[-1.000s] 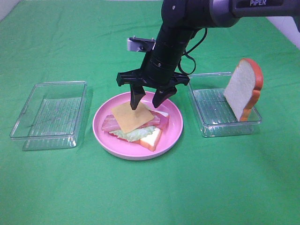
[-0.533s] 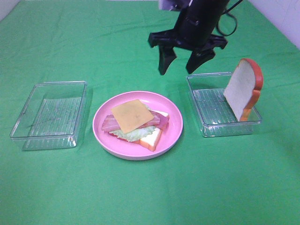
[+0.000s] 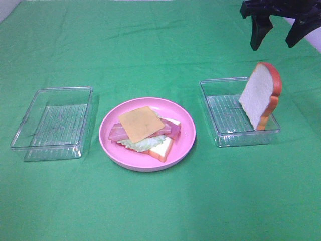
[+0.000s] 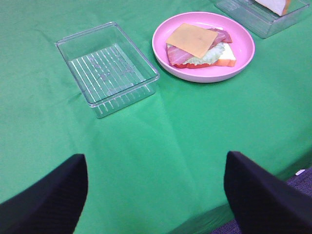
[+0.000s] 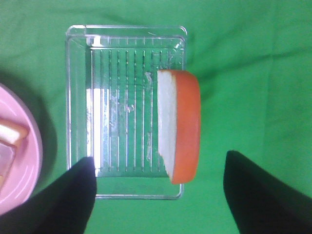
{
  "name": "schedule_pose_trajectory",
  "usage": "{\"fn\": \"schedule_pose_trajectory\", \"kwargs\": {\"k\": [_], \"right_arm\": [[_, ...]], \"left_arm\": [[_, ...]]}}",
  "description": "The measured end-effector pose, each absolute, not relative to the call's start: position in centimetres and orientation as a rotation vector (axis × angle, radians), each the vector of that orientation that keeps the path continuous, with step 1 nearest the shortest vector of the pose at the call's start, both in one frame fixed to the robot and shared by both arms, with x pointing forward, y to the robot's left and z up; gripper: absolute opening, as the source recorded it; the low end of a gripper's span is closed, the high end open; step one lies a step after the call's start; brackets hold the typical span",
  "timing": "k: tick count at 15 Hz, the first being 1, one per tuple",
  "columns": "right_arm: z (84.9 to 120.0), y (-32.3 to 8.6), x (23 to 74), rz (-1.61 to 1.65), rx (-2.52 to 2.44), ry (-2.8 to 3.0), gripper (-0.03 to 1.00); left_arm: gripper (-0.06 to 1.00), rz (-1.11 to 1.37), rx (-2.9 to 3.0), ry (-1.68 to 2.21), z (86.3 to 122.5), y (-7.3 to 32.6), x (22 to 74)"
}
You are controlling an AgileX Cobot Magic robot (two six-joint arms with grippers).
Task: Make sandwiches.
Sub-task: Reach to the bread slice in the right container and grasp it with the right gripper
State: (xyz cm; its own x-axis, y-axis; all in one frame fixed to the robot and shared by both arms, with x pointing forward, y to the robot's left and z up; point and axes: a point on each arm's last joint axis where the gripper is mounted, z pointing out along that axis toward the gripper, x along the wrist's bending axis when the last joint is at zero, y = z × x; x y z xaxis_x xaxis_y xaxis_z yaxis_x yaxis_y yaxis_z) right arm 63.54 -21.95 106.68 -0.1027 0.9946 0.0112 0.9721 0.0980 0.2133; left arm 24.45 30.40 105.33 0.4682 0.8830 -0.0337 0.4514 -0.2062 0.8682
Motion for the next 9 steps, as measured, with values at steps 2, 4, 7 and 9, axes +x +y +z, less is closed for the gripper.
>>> {"fn": "schedule_pose_trajectory", "kwargs": {"k": [2, 4, 7, 9], "right_arm": [[105.1, -21.8, 64.0, 0.195, 2.029, 2.247, 0.71], [103.8, -21.8, 64.5, 0.150, 2.035, 2.259, 0.72], [101.2, -21.9, 65.4, 0.052, 2.040, 2.280, 0.73], [99.1, -21.9, 65.9, -0.016, 2.051, 2.300, 0.73]], "left_arm": [[0.73, 0.613, 1.831, 1.126, 105.3, 30.4, 24.4], [0.73, 0.613, 1.831, 1.126, 105.3, 30.4, 24.4], [0.73, 0.613, 1.831, 1.126, 105.3, 30.4, 24.4], [0.73, 0.613, 1.831, 1.126, 105.3, 30.4, 24.4]]}}
